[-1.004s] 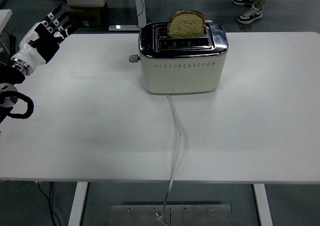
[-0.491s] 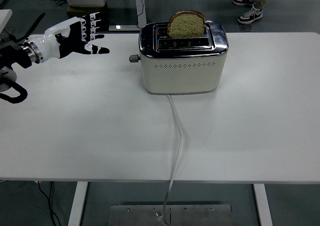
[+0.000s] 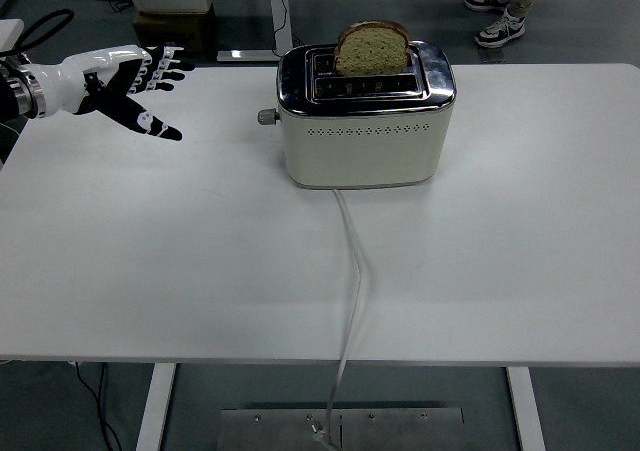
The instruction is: Press down toaster
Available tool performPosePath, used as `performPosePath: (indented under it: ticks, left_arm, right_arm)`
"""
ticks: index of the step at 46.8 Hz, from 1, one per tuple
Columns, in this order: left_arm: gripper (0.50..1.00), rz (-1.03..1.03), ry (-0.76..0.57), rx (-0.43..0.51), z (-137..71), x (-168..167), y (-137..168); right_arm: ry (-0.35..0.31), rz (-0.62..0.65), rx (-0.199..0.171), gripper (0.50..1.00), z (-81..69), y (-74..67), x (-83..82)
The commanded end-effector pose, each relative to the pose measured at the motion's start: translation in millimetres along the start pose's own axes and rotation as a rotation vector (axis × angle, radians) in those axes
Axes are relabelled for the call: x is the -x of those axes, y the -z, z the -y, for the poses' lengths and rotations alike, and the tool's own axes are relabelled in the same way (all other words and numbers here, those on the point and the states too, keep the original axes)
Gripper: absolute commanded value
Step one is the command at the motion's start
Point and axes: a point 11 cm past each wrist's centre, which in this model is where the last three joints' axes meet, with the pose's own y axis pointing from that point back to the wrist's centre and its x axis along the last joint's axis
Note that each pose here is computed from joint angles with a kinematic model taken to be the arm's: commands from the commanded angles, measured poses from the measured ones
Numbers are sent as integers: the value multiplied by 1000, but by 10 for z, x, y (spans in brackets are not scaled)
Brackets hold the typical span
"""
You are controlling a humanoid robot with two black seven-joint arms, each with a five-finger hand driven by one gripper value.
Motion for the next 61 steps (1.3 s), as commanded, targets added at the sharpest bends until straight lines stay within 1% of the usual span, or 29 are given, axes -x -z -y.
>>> performPosePath:
  ticks: [1,8,13,16,24,33,42,46,61]
  left_arm:
    - [1000,69,29,-43,20,60,71]
    - [1000,139,57,-73,87,136,96]
    - [1000,158,90,-63,239,260,28]
    - [1000,160,92,-65,304,271,13]
    - [1000,156,96,-94,478,317,76]
    - [1000,161,107,-91,551,372,46]
    - [1000,180,91,-72,553,290,-93]
    - [1000,181,90,-71,552,285,-100]
    - [1000,183,129,-56,731,482,-158]
  right_arm:
    - [0,0,0,1000,0,-1,-1]
    - [0,0,-1,1000,1,8,0]
    - [0,0,-1,998,1,8,0]
    - [0,0,-1,998,1,8,0]
    - [0,0,-1,998,1,8,0]
    - [0,0,0,1000,0,-1,-1]
    - [0,0,0,1000,0,-1,-1]
    - [0,0,-3,1000,1,10,0]
    - [0,0,-1,1000,1,8,0]
